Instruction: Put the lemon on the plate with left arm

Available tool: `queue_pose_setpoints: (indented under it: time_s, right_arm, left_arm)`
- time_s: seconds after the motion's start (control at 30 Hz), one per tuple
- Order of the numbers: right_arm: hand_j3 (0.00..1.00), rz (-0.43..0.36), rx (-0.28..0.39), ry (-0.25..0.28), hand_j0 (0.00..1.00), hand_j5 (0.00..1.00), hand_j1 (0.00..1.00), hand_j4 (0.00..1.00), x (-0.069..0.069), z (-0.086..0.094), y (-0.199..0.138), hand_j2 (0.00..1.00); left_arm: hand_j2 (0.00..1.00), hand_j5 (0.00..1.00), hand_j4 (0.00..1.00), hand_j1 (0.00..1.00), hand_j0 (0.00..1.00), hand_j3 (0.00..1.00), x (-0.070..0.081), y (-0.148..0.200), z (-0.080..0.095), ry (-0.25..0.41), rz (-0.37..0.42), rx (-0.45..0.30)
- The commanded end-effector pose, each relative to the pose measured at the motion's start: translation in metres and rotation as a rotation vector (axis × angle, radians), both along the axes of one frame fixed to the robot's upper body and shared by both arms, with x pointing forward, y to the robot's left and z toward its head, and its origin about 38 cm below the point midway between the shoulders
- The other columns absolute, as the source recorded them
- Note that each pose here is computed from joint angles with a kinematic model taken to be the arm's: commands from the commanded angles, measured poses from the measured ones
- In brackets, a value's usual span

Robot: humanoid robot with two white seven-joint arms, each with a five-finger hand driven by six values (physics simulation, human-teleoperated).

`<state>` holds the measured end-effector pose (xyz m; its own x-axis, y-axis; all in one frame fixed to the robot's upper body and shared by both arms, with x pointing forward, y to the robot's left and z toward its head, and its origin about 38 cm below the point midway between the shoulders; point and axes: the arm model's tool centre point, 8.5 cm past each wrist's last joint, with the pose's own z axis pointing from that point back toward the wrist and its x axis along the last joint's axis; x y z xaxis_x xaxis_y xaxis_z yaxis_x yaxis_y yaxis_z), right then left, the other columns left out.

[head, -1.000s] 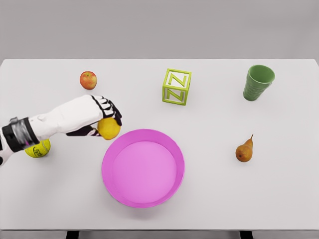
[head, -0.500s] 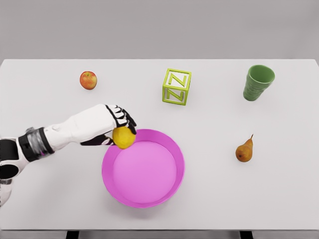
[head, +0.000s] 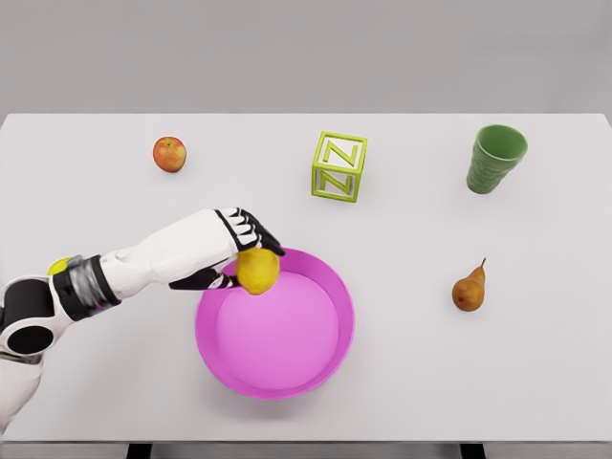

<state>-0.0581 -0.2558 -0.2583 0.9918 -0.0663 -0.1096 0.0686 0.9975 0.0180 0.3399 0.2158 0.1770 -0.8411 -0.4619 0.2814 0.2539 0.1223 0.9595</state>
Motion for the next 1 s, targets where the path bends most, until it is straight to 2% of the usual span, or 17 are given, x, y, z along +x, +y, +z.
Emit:
queue_pose_setpoints:
  time_s: [0.0, 0.37, 0.43, 0.5, 0.53, 0.63, 0.7, 0.8, 0.87, 0.97]
  right_arm:
    - [1.0, 0.0, 0.0, 0.0, 1.0, 1.0, 1.0, 1.0, 0.0, 0.0, 0.0, 1.0]
    - [1.0, 0.0, 0.0, -0.001, 1.0, 1.0, 1.0, 1.0, 0.0, 0.0, 0.0, 1.0]
    - [1.0, 0.0, 0.0, 0.0, 1.0, 1.0, 1.0, 1.0, 0.0, 0.0, 0.0, 1.0]
    - [1.0, 0.0, 0.0, 0.0, 1.0, 1.0, 1.0, 1.0, 0.0, 0.0, 0.0, 1.0]
    - [1.0, 0.0, 0.0, 0.0, 1.0, 1.0, 1.0, 1.0, 0.0, 0.0, 0.0, 1.0]
    - [1.0, 0.0, 0.0, 0.0, 1.0, 1.0, 1.0, 1.0, 0.0, 0.0, 0.0, 1.0]
    - [1.0, 0.0, 0.0, 0.0, 1.0, 1.0, 1.0, 1.0, 0.0, 0.0, 0.0, 1.0]
    - [1.0, 0.0, 0.0, 0.0, 1.0, 1.0, 1.0, 1.0, 0.0, 0.0, 0.0, 1.0]
    - [1.0, 0.0, 0.0, -0.001, 1.0, 1.0, 1.0, 1.0, 0.0, 0.0, 0.0, 1.0]
    - [1.0, 0.0, 0.0, -0.001, 1.0, 1.0, 1.0, 1.0, 0.0, 0.0, 0.0, 1.0]
  left_arm:
    - [0.81, 0.81, 0.81, 0.81, 0.81, 0.81, 0.0, 0.0, 0.001, 0.001, 0.002, -0.011]
    - [0.81, 0.81, 0.81, 0.81, 0.81, 0.81, 0.001, 0.002, 0.001, 0.0, 0.006, -0.011]
    - [0.86, 0.86, 0.86, 0.86, 0.86, 0.86, 0.003, 0.008, 0.007, -0.01, 0.018, -0.014]
    - [1.0, 1.0, 1.0, 1.0, 1.0, 1.0, 0.01, 0.046, 0.025, -0.053, 0.088, 0.041]
    - [1.0, 1.0, 1.0, 1.0, 1.0, 1.0, 0.012, 0.067, 0.037, -0.08, 0.128, 0.076]
    - [1.0, 1.0, 1.0, 1.0, 1.0, 1.0, 0.015, 0.087, 0.051, -0.108, 0.173, 0.095]
    - [1.0, 1.0, 1.0, 1.0, 1.0, 1.0, 0.018, 0.106, 0.058, -0.116, 0.206, 0.14]
    - [1.0, 1.0, 1.0, 1.0, 1.0, 1.0, 0.021, 0.125, 0.071, -0.145, 0.261, 0.139]
    - [1.0, 1.0, 1.0, 1.0, 1.0, 1.0, 0.023, 0.14, 0.071, -0.131, 0.298, 0.135]
    - [1.0, 1.0, 1.0, 1.0, 1.0, 1.0, 0.023, 0.146, 0.073, -0.131, 0.306, 0.159]
